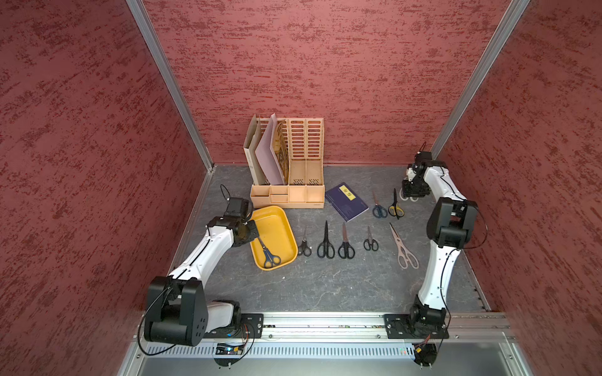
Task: Take the scissors out of the storage box
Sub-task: Place the scissors at the center of the board.
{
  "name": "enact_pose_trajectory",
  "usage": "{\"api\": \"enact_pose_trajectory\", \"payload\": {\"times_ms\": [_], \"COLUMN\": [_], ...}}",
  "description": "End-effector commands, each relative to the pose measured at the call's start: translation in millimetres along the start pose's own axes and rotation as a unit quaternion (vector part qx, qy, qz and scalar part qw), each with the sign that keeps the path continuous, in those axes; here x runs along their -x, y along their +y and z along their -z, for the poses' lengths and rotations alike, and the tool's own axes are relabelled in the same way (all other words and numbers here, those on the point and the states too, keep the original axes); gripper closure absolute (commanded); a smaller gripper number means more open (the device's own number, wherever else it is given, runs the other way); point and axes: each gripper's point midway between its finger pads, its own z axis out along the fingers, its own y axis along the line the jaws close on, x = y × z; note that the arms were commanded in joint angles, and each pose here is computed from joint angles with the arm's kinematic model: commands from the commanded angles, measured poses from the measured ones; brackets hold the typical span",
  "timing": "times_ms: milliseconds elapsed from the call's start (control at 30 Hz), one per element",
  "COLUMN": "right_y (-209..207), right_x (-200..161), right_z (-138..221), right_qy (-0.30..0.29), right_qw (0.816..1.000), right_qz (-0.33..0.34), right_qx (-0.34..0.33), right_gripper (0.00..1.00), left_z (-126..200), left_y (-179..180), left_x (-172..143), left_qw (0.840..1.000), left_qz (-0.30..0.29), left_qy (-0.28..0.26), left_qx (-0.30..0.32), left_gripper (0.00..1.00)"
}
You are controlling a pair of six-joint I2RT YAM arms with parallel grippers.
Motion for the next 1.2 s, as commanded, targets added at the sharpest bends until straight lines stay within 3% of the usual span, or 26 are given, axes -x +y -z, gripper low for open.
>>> {"api": "enact_pose_trajectory", "payload": {"times_ms": [0, 533, 1167], "right_y": [-15, -43, -43], "right_x": [-9, -52, -51], "right_z": [-1, -39, -42], "right_qy": [0.008, 0.064, 0.063], "right_qw": [1.0, 0.997, 0.997], "right_qz": [-0.002, -0.036, -0.043], "right_qx": [-0.003, -0.013, -0.011], "right_gripper": [0.81, 0.8, 0.56], "left_z": [-7, -8, 3], "left_y": [-6, -11, -1], "left_x": [7, 28, 26], "left_qw": [1.0, 1.0, 0.999], "left_qz": [0.0, -0.002, 0.001], "left_qy": [-0.007, -0.02, -0.038], "left_qx": [-0.007, 0.005, 0.02], "left_gripper": [1.0, 1.0, 1.0]}}
